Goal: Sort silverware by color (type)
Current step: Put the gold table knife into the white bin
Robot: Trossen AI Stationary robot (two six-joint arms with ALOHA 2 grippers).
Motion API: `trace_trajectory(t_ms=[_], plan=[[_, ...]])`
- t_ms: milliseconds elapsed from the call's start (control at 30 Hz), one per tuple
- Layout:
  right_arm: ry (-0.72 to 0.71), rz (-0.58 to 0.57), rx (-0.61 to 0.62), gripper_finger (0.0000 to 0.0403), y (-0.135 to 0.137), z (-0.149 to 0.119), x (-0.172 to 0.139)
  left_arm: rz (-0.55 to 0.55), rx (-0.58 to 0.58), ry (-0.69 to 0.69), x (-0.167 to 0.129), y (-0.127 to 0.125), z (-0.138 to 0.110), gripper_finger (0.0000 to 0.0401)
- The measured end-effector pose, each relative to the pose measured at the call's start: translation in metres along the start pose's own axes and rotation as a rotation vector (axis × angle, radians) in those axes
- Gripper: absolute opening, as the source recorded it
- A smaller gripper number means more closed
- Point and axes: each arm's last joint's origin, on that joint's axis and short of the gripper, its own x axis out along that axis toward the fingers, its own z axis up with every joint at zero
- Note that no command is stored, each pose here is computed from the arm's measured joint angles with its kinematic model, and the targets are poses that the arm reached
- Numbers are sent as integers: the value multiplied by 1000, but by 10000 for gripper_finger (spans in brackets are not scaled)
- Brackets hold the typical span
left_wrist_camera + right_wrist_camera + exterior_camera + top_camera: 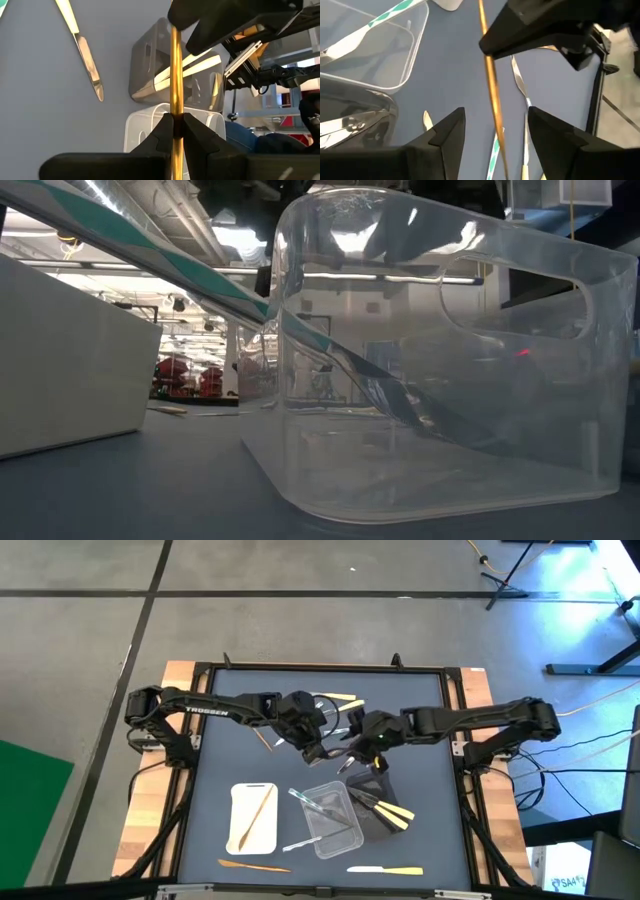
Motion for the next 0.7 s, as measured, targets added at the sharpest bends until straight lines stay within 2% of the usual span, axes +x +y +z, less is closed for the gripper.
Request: trace_trajectory(t_ms=[333,700], plan=[[60,-48,-24,198,-1,-2,6,-7,-8,-5,0,-1,1,18],[66,-45,-24,109,0,-3,6,-9,-11,-7,0,-1,1,19]])
